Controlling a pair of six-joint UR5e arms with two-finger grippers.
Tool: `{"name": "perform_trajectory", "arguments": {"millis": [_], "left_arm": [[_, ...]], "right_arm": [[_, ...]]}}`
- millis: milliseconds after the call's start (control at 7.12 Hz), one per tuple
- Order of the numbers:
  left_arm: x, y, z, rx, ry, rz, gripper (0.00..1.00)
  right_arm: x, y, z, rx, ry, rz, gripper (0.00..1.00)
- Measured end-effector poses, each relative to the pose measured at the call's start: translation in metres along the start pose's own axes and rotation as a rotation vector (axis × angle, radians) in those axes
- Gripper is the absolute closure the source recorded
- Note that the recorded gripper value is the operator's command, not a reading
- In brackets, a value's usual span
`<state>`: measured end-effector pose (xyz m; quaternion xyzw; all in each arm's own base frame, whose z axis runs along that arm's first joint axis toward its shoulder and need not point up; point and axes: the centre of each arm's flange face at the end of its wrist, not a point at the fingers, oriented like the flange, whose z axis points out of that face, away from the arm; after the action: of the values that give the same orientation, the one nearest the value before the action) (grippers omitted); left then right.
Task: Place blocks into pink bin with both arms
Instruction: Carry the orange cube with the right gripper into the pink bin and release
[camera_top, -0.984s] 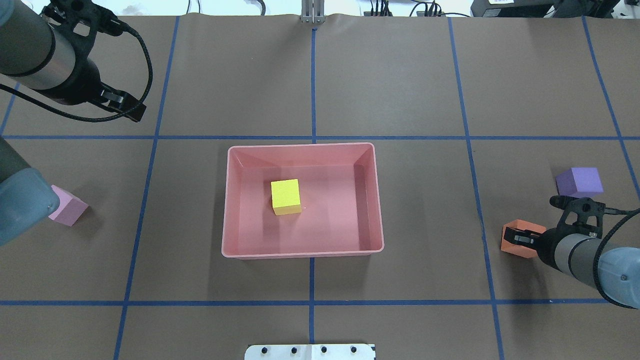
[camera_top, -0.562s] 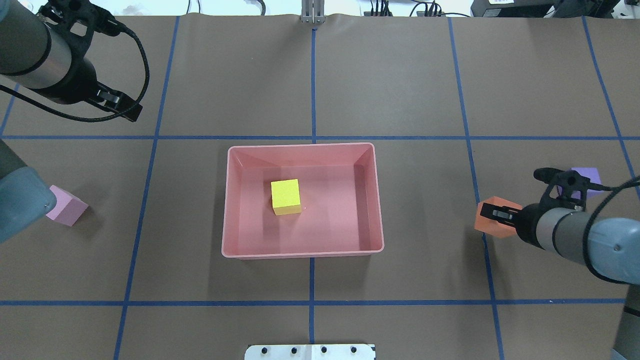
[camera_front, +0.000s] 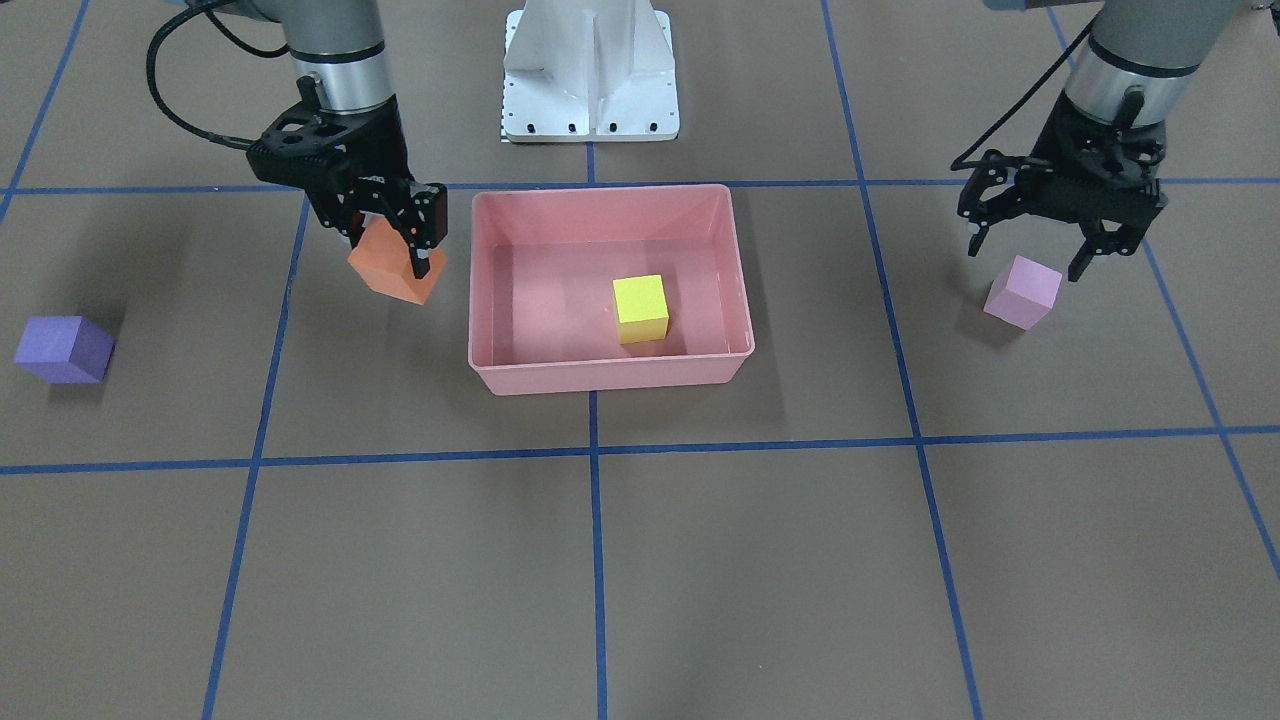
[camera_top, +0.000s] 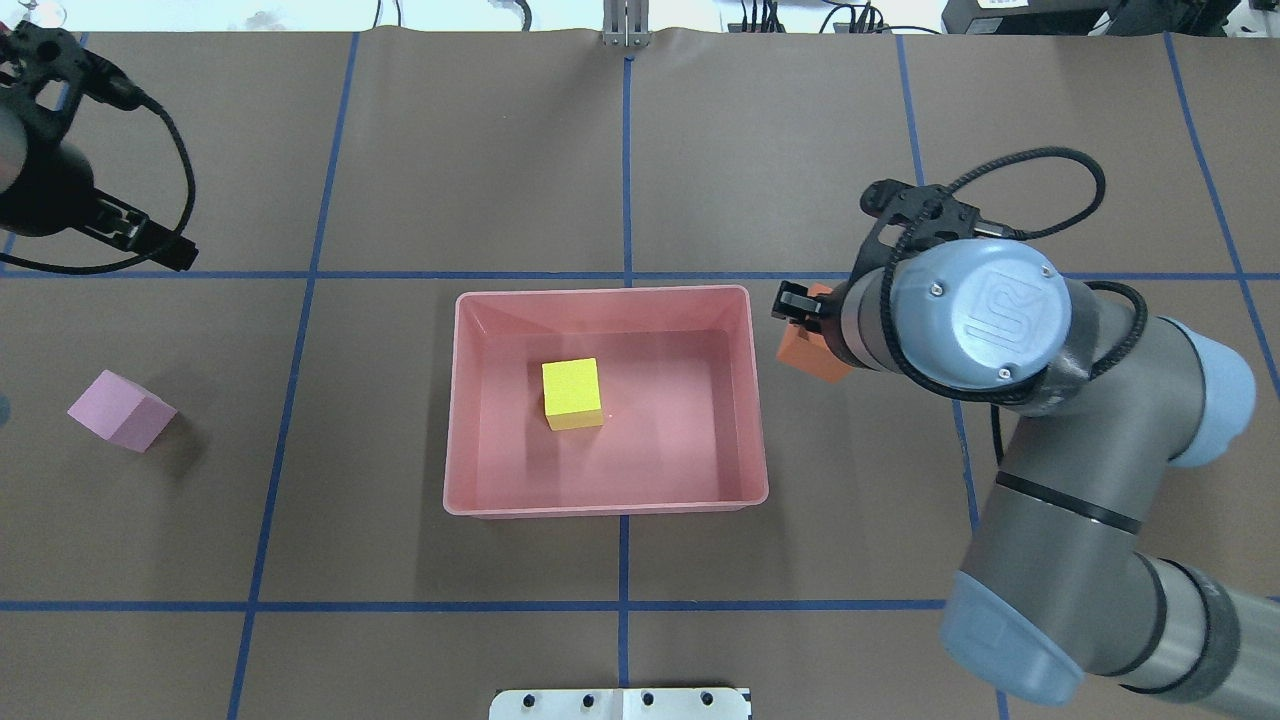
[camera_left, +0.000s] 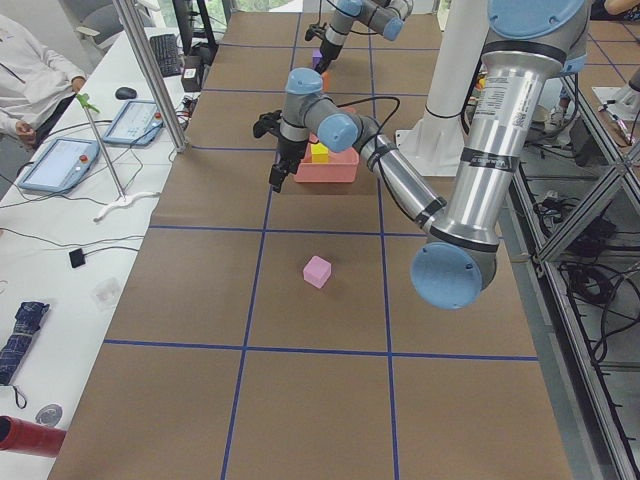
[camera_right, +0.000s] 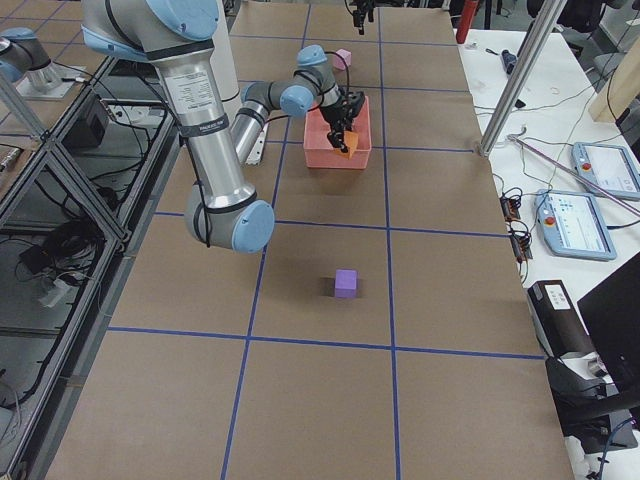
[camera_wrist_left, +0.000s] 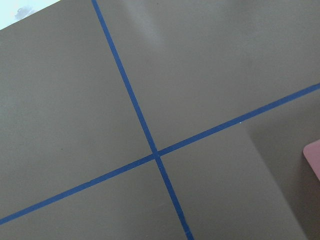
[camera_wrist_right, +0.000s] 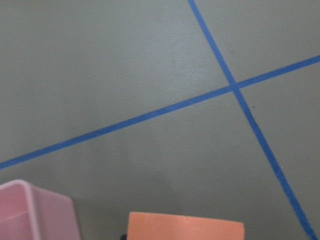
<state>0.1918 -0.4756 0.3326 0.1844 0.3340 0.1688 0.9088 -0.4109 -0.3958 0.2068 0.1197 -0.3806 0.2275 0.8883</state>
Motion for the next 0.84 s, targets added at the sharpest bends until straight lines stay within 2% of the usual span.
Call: {"name": "perform_trajectory", "arguments": {"millis": [141,281,562,843], "left_arm": [[-0.026,0.018,0.013,-0.021,-0.003,0.023,0.00],[-0.046,0.033,0.033,-0.022,0.006,0.044,0.00],[-0.082,0.075,0.076,0.008,0.064,0.079,0.00],[-0.106,0.116,0.097,0.027,0.087,0.064,0.00]], "right_arm": [[-0.036,0.004,-0.002,-0.006,-0.002,-0.006,0.59],[-0.066,0.014,-0.001,-0.014,-0.008,-0.023,0.01],[-0.092,0.030,-0.005,-0.017,-0.028,-0.089,0.00],[-0.093,0.027,-0.017,-0.012,-0.050,-0.211,0.00]]}}
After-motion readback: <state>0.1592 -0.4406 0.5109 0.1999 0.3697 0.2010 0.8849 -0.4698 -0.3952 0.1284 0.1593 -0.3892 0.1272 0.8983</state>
